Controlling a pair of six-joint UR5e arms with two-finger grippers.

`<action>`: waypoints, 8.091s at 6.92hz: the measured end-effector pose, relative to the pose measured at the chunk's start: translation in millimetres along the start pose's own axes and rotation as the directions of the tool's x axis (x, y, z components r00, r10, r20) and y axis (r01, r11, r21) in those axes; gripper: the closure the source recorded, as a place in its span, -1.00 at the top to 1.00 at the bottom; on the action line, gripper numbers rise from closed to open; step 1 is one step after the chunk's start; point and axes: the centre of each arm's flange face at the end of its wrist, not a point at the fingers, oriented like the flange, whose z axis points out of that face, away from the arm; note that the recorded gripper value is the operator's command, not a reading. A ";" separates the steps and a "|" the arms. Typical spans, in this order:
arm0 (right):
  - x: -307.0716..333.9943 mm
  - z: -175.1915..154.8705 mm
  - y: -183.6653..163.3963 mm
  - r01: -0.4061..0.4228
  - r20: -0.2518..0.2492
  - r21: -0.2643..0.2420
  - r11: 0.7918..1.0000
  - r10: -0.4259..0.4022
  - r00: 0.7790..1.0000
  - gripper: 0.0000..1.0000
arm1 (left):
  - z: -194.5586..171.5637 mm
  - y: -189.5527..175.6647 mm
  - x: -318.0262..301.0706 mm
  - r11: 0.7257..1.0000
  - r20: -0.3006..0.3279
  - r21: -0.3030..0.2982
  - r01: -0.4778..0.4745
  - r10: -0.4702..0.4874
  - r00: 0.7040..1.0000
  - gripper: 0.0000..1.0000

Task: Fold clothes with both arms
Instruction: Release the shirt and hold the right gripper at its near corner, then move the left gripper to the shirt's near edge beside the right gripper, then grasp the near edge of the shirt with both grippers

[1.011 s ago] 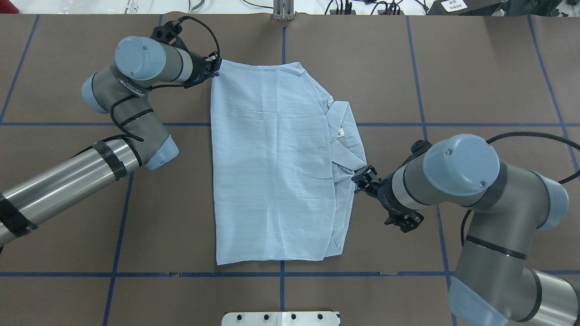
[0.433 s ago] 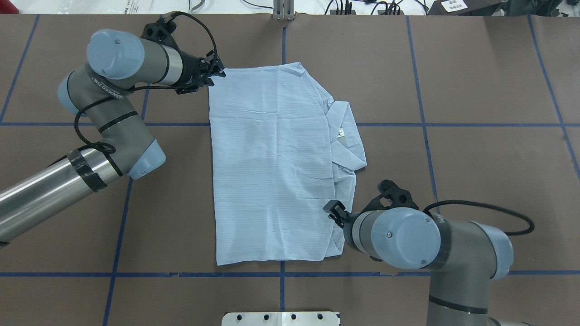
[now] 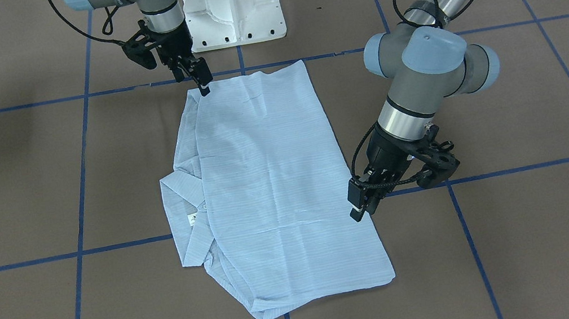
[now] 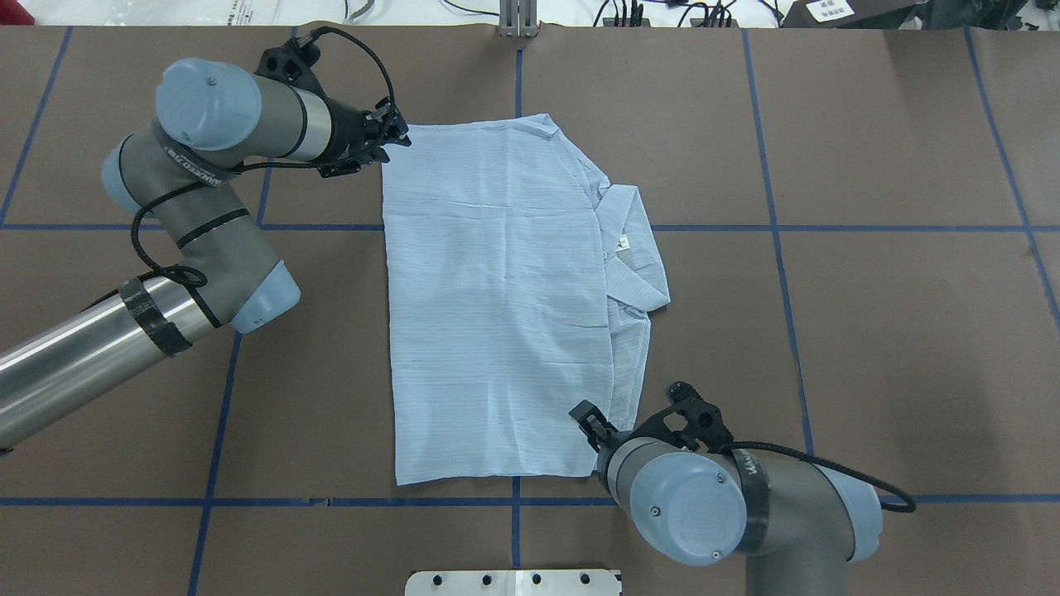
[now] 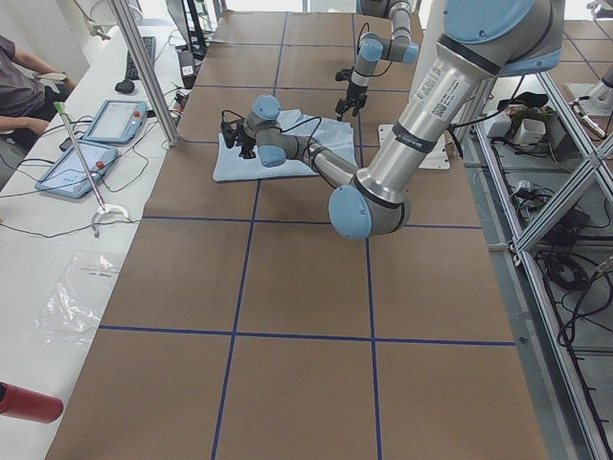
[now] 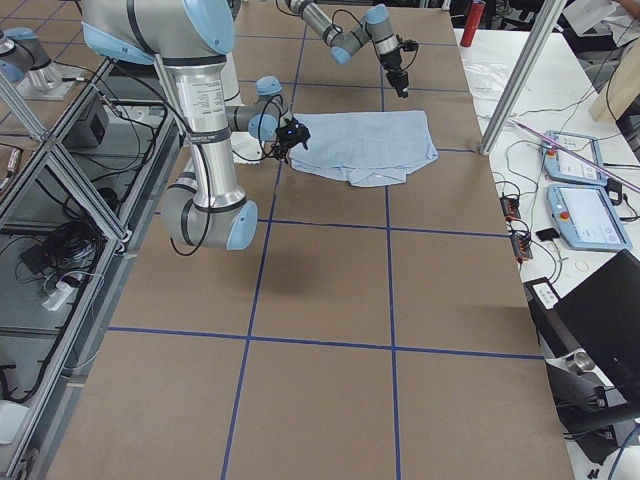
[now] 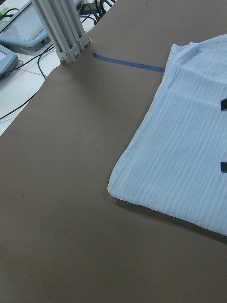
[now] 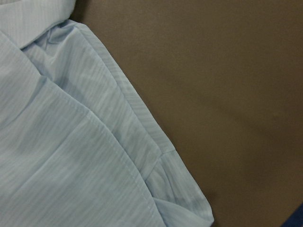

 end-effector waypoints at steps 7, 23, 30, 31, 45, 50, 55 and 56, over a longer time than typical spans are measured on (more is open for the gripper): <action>-14.3 21.2 11.3 -0.065 0.003 0.036 0.997 0.065 0.998 0.53 | 1.0 -1.1 -11.4 1.000 0.013 0.003 0.010 -0.010 1.000 -0.07; -9.3 16.5 16.2 -0.058 -0.048 0.069 0.996 0.062 0.997 0.85 | -3.0 0.0 -10.3 1.000 0.006 0.004 0.026 -0.026 1.000 -0.07; -10.8 29.2 20.2 -0.056 -0.061 0.081 0.995 0.061 0.996 -1.00 | -8.4 1.1 -18.2 1.000 0.005 0.005 0.028 -0.028 1.000 -0.07; -13.0 28.9 22.4 -0.061 -0.059 0.079 0.995 0.066 0.996 -1.00 | -8.2 0.9 -19.4 1.000 0.007 0.005 0.028 -0.028 1.000 -0.07; -15.4 -6.9 21.7 -0.073 -0.096 0.017 0.997 0.074 0.993 -1.00 | -76.4 186.3 -85.6 0.975 0.011 -0.151 0.161 -0.161 0.987 -0.06; -14.6 -17.2 28.0 -0.058 -0.110 -0.026 0.998 0.055 0.992 -1.00 | -100.0 299.0 -141.1 0.948 0.124 -0.188 0.257 -0.237 0.964 -0.07; -17.4 -21.1 26.9 -0.062 -0.101 -0.028 0.998 0.059 0.993 -1.00 | -96.6 348.3 -158.3 0.943 0.195 -0.190 0.273 -0.236 0.952 -0.12; -18.5 -21.6 26.5 -0.063 -0.100 -0.028 0.998 0.060 0.993 -1.00 | -97.0 351.5 -158.4 0.941 0.199 -0.193 0.277 -0.239 0.950 -0.31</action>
